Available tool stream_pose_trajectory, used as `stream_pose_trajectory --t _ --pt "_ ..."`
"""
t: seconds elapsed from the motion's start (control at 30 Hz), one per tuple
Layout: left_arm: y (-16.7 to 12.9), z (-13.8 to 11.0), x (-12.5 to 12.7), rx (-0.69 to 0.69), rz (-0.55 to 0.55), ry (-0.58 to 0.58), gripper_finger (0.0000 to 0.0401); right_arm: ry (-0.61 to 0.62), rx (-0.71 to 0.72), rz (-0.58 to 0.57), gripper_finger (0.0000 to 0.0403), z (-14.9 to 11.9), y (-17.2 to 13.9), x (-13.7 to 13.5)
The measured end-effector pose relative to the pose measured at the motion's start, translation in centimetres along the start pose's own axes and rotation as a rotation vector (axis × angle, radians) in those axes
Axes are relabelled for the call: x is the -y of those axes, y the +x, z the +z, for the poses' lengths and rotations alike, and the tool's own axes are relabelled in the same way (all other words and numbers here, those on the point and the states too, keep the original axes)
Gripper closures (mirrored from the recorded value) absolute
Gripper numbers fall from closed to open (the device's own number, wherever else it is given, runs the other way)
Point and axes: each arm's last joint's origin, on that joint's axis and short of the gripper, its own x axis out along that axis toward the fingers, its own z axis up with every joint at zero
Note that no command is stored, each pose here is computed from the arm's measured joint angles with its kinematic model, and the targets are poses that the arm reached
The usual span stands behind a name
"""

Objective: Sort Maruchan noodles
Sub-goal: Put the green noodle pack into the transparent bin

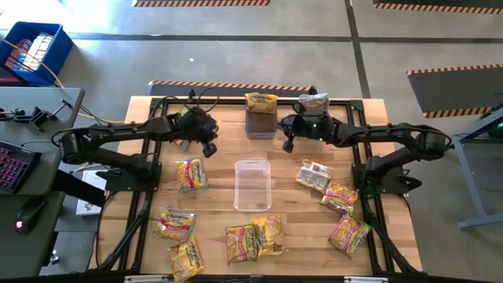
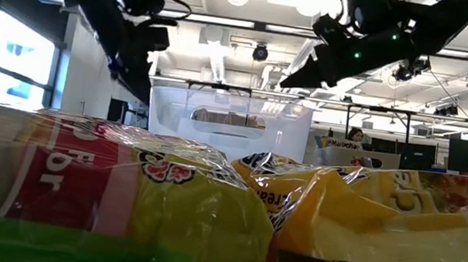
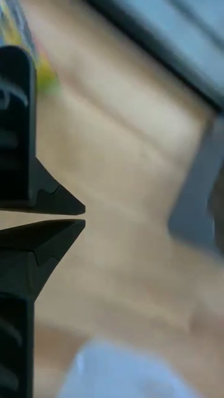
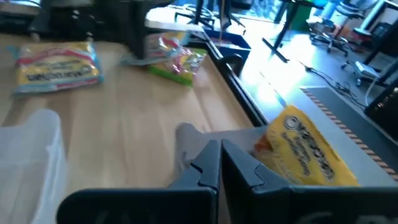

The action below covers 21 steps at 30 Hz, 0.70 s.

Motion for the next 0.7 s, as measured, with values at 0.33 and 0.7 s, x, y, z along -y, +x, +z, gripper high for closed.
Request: stream_pose_trajectory --t 0.33,0.7 --pt "2.1 3.4 -4.5 -0.273 0.099 0.086 0.0356 -0.053 -0.001 0.018 0.0403 0.1 0.0 -0.5" --pt "8.5 3.4 -7.2 -0.583 0.179 0.211 0.0276 -0.055 0.006 0.029 0.0403 0.1 0.0 -0.5"
